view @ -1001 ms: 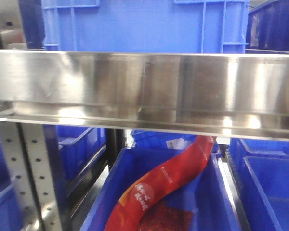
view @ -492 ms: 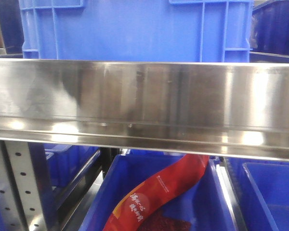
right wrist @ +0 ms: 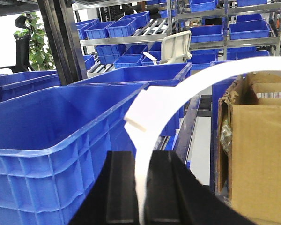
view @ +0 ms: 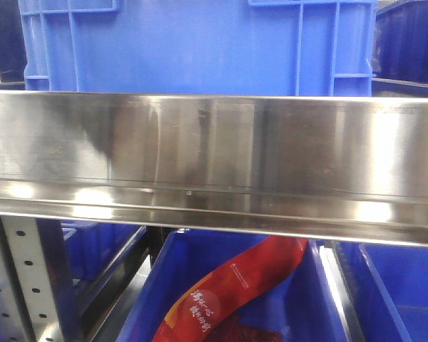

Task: Grab PVC pipe and place in blue bin
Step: 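Carry the pipe piece over an empty blue bin on the shelf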

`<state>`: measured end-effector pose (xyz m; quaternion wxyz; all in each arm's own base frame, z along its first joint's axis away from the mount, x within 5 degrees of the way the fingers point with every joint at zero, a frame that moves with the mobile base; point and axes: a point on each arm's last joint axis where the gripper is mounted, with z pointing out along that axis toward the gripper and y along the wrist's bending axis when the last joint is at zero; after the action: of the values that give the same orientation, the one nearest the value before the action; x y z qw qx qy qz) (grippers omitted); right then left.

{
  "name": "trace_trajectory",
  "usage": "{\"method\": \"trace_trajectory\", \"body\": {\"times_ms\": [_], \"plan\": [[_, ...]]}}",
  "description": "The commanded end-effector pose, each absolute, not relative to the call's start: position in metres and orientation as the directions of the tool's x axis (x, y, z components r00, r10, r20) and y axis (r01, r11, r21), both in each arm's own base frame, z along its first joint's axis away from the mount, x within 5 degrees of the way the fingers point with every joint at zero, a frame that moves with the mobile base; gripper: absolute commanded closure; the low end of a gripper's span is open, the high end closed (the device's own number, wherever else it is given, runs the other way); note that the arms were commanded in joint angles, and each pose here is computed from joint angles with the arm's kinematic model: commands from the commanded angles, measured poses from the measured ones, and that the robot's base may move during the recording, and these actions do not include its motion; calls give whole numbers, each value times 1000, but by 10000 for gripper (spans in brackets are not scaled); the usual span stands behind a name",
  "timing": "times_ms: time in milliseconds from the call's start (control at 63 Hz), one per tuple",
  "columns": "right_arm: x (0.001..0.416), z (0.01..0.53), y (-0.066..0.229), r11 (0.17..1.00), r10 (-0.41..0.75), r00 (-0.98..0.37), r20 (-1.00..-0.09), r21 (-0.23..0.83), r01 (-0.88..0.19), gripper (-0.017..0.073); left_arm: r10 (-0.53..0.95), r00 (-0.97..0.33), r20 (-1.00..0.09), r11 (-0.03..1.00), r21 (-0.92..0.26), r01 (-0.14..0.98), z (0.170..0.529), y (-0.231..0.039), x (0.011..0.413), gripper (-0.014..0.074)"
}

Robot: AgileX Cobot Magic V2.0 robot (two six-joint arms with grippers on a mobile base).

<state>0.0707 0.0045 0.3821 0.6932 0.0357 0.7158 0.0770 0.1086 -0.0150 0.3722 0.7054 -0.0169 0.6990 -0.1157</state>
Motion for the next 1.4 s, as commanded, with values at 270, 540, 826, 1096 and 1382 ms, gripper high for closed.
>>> {"method": "trace_trajectory", "body": {"times_ms": [270,540,826,1096,1382], "plan": [[71,386,4,988,142,11,-990,141,-60,728,-217,101,-971,967,-199,159,383,-14,106,704],[71,388,4,988,143,26,-989,141,-62,728,-214,83,-973,967,-200,156,381,-15,107,704],[99,392,7,980,184,-54,-981,188,-66,718,-183,84,-979,963,-162,213,396,-23,115,704],[166,429,30,980,78,-125,-989,100,-175,720,-38,103,-994,900,11,436,441,-76,156,704],[245,456,90,935,41,-170,-985,98,-341,720,-67,30,-997,879,-45,475,468,-135,250,704]]}}
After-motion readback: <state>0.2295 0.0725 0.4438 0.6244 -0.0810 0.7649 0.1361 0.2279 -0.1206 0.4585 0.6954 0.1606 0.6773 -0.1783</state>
